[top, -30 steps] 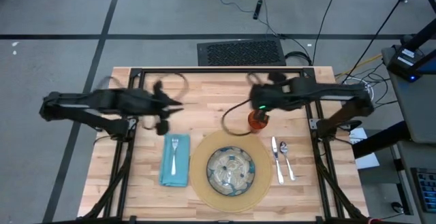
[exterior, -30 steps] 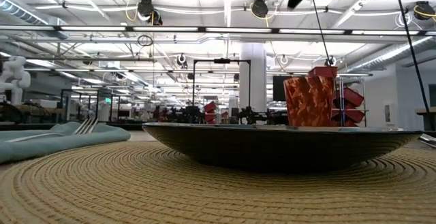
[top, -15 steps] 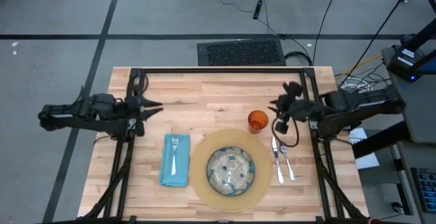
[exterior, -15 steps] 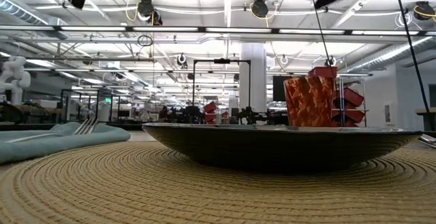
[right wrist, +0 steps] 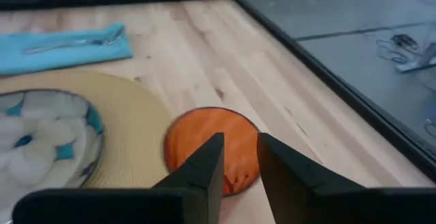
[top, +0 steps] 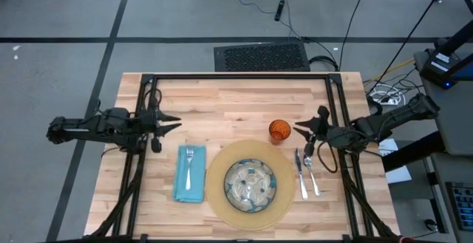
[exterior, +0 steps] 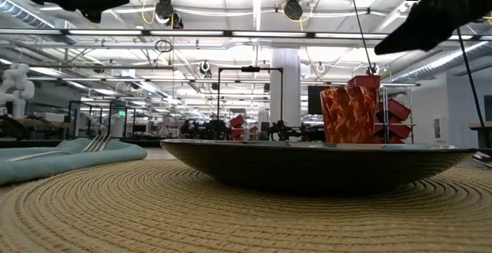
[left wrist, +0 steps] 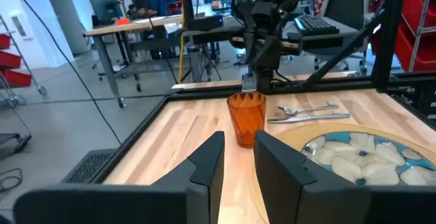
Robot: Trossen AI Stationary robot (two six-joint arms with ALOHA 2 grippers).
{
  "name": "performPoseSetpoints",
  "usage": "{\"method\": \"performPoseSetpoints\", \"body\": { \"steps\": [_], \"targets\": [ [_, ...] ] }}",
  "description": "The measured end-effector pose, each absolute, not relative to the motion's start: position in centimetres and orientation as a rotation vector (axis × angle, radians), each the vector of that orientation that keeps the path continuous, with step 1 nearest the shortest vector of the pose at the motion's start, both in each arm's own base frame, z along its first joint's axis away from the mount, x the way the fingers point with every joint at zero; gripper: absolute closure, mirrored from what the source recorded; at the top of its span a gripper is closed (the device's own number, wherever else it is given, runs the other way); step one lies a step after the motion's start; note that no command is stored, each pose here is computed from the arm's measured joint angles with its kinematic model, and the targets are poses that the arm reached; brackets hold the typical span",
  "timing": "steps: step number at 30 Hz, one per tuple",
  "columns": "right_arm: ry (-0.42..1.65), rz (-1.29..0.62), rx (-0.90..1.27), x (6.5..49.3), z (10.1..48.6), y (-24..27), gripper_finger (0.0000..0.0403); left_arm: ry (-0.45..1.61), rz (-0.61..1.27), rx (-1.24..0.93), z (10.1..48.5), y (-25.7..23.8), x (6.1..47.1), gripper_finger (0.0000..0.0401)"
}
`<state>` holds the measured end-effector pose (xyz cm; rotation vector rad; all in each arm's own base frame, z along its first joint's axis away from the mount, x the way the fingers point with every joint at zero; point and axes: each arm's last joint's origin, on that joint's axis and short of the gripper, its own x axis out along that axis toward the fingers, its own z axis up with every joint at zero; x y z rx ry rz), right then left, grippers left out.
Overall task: Set table place
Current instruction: Return to Home Position
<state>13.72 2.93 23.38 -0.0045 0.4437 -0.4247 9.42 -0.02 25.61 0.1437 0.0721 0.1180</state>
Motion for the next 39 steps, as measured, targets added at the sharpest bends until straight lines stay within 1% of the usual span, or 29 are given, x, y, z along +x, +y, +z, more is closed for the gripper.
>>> {"method": "performPoseSetpoints", "body": {
  "steps": [6,12,18,21,23,28,33,39],
  "targets": [
    [0.364,-0.458,0.011,13.0,21.3,2.7,0.0323,0.072,0.121,0.127,23.7,-0.1,10.1,0.0335],
    [0.361,-0.517,-0.035,12.7,18.7,2.4,0.0323,0.07,0.143,0.17,21.0,0.0,10.8,0.0335],
    [0.236,-0.531,-0.066,12.1,16.6,2.0,0.0323,0.033,0.181,0.213,19.1,0.2,11.1,0.0335],
    [0.189,-0.595,-0.061,11.5,15.3,1.6,0.0323,0.106,0.272,0.193,18.2,0.6,11.1,0.0335],
    [0.188,-0.586,-0.057,11.2,14.7,1.4,0.0323,0.158,0.286,0.199,17.4,0.9,11.0,0.0335],
    [0.153,-0.522,-0.068,11.2,15.4,0.9,0.0323,0.081,0.209,0.188,17.5,1.6,11.1,0.0335],
    [0.116,-0.515,-0.119,11.0,16.1,-0.1,0.0323,0.063,0.238,0.184,16.8,3.1,10.9,0.0335],
    [0.101,-0.483,-0.135,10.8,16.3,-1.4,0.0323,0.063,0.223,0.156,16.4,4.5,10.3,0.0335]
  ]
}}
